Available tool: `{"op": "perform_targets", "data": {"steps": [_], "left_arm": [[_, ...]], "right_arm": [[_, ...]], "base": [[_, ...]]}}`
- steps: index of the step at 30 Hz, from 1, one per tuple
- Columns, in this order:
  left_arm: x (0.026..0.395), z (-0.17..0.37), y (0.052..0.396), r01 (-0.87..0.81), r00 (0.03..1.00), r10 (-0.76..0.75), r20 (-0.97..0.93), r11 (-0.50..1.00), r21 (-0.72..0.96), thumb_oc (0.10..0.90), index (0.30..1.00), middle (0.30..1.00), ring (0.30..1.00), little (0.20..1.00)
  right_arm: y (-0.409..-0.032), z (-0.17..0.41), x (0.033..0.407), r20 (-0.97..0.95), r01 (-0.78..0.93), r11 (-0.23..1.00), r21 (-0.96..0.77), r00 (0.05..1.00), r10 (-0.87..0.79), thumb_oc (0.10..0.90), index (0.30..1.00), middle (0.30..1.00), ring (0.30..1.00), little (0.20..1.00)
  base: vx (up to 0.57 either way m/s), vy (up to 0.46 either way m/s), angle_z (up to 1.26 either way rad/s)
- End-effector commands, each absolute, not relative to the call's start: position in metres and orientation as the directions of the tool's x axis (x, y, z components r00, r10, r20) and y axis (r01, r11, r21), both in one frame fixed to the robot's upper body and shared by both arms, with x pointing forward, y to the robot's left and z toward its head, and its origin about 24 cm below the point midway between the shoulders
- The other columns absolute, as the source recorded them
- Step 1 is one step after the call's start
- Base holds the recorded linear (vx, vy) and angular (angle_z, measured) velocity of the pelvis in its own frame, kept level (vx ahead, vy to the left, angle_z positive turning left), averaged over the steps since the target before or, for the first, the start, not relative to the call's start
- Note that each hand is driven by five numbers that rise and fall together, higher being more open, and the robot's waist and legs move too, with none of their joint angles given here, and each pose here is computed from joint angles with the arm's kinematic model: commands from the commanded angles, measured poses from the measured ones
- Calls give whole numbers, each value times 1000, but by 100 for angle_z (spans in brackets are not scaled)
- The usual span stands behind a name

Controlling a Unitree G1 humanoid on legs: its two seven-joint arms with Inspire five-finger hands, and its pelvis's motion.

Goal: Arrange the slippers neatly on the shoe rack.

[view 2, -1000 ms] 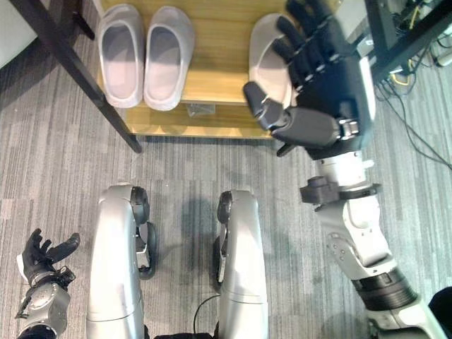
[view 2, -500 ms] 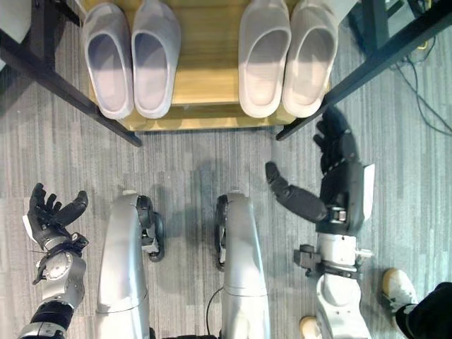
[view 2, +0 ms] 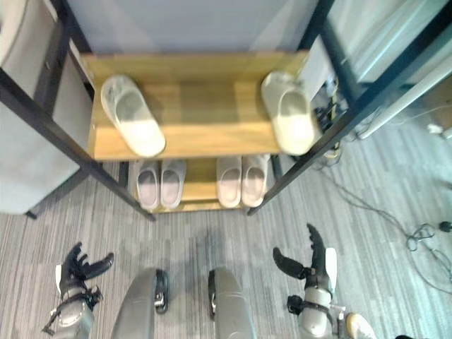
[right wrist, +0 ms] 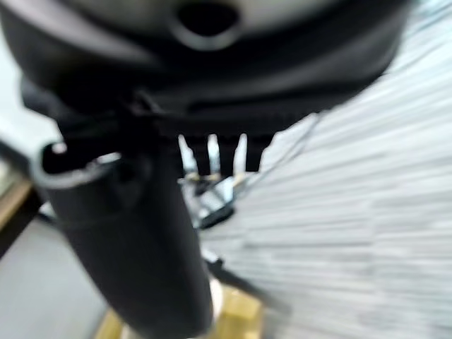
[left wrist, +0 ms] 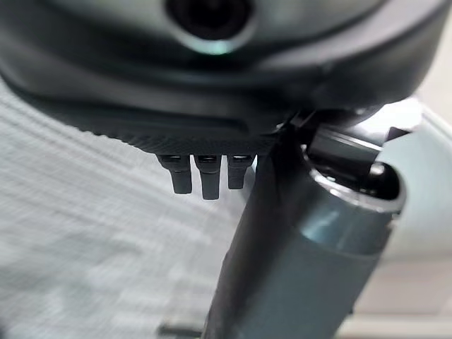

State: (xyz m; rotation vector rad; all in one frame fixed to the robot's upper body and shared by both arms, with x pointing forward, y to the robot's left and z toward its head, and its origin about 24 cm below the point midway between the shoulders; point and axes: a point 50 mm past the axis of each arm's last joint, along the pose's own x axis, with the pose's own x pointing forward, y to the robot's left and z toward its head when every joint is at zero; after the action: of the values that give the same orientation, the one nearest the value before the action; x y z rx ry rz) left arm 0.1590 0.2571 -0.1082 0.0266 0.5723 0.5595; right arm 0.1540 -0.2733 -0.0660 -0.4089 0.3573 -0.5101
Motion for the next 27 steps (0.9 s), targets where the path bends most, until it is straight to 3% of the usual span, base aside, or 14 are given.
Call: {"op": "perform_targets", "data": {"steps": [1,6,14,18,27], "left_arm": [[136,-124,247,-304,693,447,-565,892,334,800,900,900,900,900],[103,-147,233,-108,605,376,-702,912,395,800,900,900,900,900],[66,-162,231,-8,435,344,-832,926,378,800,900,900,900,900],[62,-164,231,6,415,334,-846,929,370,800,900,900,900,900],[75,-165,215,115,464,242,-852,937,329,800,900,900,900,900]], "right_arm": [[-285,-78,137,-285,449,771,-452,747,-601,800,900,900,900,900],[-284,-119,90,-523,441,773,-456,569,-634,800,900,900,900,900],[-275,-142,67,-704,446,813,-375,434,-563,800,900,900,900,900],[-268,-147,62,-743,440,830,-342,414,-526,800,900,900,900,900],[-252,-157,46,-806,316,882,-349,380,-454,800,900,900,900,900]], "base": [[314,-38,-15],[151,-34,-16],[29,-41,-16],[7,-27,-8],[1,-37,1]]}}
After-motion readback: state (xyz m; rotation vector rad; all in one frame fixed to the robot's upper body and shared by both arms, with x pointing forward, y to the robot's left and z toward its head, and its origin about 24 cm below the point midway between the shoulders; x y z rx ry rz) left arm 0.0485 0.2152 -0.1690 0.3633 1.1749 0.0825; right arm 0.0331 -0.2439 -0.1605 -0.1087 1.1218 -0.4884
